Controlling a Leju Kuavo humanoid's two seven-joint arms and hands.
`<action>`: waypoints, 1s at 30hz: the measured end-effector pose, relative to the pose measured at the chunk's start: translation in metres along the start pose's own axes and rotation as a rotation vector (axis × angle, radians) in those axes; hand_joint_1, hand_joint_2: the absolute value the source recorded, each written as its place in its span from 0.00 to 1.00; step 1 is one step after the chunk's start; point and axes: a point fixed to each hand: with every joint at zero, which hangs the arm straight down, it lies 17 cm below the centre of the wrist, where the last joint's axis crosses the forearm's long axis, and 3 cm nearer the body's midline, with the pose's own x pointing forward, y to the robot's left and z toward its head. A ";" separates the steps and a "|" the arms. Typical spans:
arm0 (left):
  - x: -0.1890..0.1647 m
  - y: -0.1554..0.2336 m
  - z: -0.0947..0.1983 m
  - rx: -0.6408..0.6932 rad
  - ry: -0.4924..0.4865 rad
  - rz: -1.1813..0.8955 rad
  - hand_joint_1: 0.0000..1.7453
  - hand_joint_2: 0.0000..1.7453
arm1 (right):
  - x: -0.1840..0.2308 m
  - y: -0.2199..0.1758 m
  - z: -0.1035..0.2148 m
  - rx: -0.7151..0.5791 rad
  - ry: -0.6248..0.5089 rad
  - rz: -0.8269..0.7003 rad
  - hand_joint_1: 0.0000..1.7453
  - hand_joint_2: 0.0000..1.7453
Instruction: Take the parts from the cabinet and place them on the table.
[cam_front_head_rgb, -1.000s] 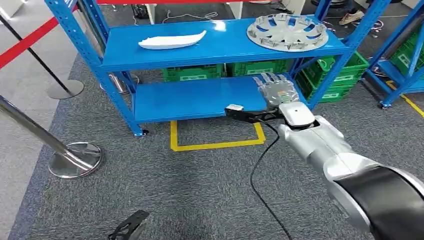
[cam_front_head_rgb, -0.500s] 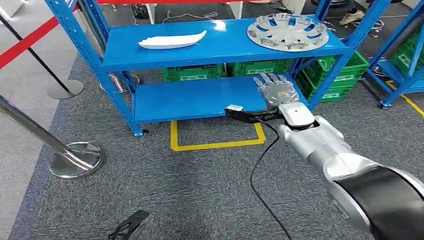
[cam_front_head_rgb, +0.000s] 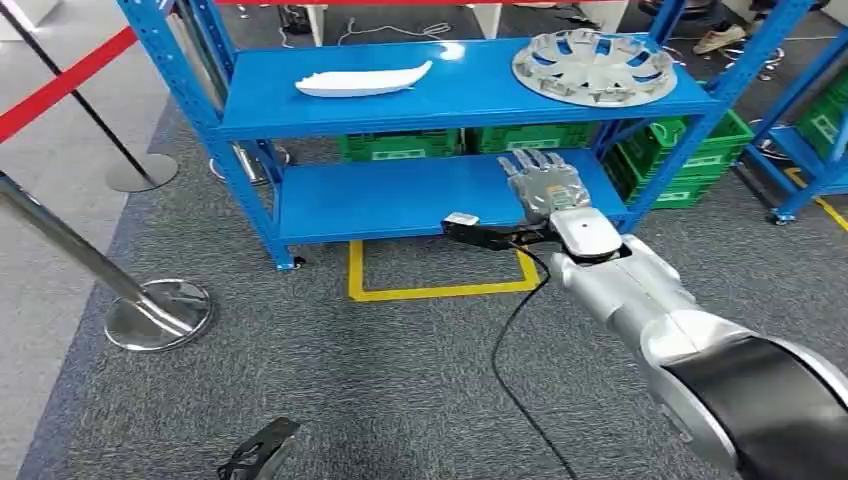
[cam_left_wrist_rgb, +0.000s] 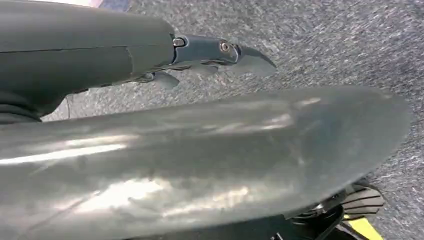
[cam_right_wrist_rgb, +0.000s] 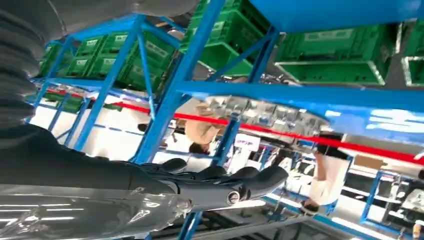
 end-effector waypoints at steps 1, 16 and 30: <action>-0.001 -0.001 0.000 -0.001 0.001 0.000 0.00 0.00 | 0.000 0.002 0.001 0.004 0.000 0.000 0.00 1.00; -0.004 -0.002 0.000 -0.005 0.003 -0.004 0.00 0.00 | -0.003 0.004 0.002 0.003 0.002 0.004 0.00 1.00; -0.003 -0.003 0.000 -0.006 0.002 -0.004 0.00 0.00 | 0.001 0.009 0.004 0.011 -0.005 0.002 0.00 1.00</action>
